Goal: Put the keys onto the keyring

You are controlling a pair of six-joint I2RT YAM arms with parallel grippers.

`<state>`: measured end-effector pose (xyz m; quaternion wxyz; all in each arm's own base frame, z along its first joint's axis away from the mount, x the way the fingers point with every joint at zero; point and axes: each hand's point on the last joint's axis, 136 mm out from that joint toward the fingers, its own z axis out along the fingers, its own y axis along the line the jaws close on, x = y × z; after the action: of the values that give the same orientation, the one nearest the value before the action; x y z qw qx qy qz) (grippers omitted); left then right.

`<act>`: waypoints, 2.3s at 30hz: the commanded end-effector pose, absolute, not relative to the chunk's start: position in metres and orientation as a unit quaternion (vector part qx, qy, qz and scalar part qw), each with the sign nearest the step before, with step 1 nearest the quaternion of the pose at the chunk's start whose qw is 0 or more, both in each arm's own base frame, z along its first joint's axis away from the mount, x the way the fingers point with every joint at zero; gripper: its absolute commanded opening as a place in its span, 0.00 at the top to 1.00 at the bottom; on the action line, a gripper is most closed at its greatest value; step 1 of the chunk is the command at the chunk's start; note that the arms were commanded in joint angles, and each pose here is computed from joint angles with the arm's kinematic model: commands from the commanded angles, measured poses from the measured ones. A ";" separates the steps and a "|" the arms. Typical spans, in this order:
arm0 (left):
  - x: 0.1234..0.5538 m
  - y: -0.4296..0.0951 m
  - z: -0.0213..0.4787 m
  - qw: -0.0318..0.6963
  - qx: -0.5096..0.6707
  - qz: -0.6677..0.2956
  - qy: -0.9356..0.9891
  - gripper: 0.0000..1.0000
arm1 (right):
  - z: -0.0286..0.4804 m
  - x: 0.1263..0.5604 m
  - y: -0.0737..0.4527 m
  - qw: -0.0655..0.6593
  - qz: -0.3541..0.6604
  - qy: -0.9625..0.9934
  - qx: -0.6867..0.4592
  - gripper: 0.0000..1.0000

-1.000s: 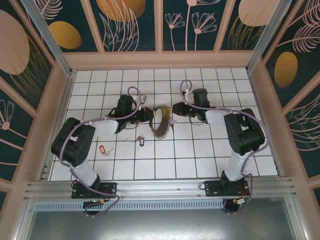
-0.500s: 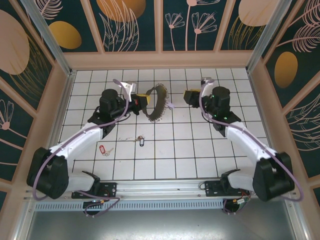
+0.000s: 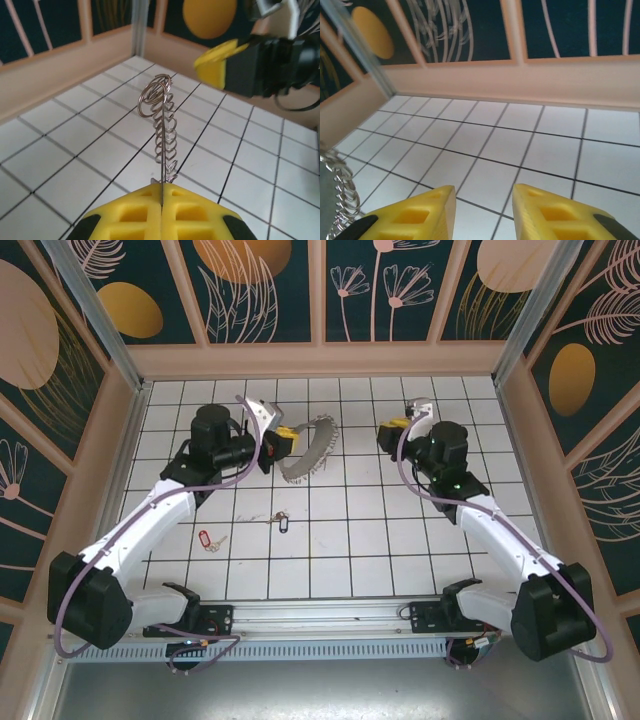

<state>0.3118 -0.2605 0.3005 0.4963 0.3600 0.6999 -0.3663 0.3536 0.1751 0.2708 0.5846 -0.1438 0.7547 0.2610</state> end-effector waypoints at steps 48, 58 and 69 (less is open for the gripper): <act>0.291 -0.269 0.390 0.393 0.493 -0.308 0.712 1.00 | 0.302 0.254 0.303 0.752 0.235 0.473 -0.393 0.80; 0.297 -0.268 0.369 0.346 0.494 -0.279 0.747 1.00 | 0.277 0.263 0.306 0.734 0.245 0.505 -0.382 0.80; 0.301 -0.271 0.370 0.339 0.497 -0.256 0.757 1.00 | 0.259 0.264 0.305 0.724 0.257 0.521 -0.373 0.83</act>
<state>0.3037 -0.2693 0.3657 0.3385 0.4875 0.7605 -0.2635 0.2692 0.3058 0.2512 0.7132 -0.3856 0.5338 0.2404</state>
